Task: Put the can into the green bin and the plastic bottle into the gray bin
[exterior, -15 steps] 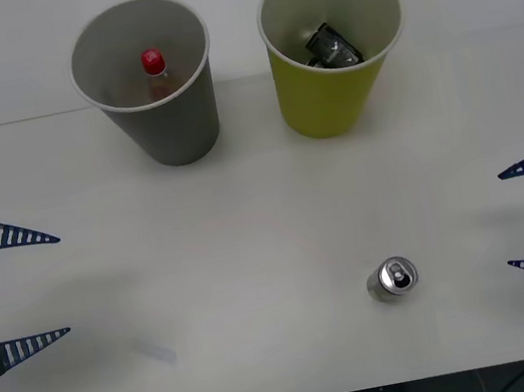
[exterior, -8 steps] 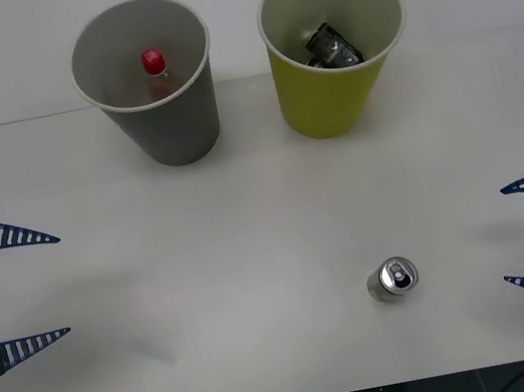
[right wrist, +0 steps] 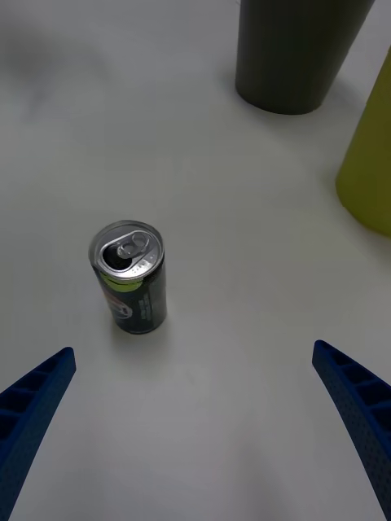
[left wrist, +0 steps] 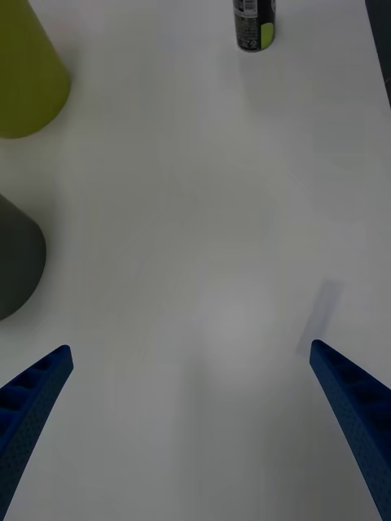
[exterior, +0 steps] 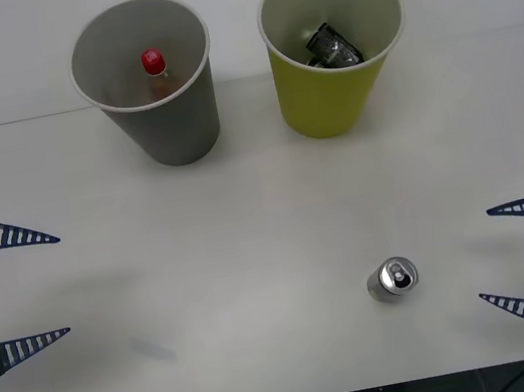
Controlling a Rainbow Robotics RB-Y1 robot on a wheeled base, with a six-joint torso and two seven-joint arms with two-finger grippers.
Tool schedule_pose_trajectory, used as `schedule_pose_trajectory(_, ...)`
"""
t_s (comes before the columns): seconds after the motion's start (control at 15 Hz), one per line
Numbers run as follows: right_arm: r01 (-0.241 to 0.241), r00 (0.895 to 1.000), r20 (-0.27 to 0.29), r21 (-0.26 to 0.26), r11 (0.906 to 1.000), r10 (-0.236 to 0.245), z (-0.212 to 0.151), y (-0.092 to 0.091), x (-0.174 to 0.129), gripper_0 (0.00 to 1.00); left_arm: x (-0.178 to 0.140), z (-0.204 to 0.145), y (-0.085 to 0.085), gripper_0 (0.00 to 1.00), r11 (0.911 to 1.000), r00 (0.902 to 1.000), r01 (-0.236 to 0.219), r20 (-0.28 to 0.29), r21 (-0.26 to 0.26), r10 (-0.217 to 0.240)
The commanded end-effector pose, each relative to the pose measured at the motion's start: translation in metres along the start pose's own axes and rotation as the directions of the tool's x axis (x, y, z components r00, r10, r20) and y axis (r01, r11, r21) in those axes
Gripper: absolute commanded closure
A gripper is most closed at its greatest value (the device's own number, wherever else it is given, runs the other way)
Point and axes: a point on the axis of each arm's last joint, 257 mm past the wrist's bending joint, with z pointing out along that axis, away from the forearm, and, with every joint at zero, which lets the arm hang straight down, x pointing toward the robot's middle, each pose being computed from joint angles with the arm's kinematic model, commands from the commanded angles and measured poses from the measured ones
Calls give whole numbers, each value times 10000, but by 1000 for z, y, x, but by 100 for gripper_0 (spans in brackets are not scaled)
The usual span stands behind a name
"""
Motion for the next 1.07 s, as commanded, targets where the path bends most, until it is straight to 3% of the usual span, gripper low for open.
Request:
schedule_pose_trajectory(0.07,-178,9996,196,-145,9997,181,2,11,4,0,0,0,0,0,10000,10000,1,0,1,-1)
schedule_pose_trajectory(0.27,-544,9965,601,-559,9970,578,6,24,6,0,0,0,0,0,10000,10000,1,0,1,-1)
schedule_pose_trajectory(0.53,-656,9903,1142,-1193,9907,793,5,33,19,0,0,0,0,0,10000,10000,1,0,1,-1)
schedule_pose_trajectory(0.67,-269,9881,1474,-1138,9931,436,8,33,24,0,0,0,0,0,10000,10000,1,0,1,-1)
schedule_pose_trajectory(1.07,-49,9755,2179,-1126,9936,295,23,35,47,0,0,0,0,0,10000,10000,1,0,1,-1)
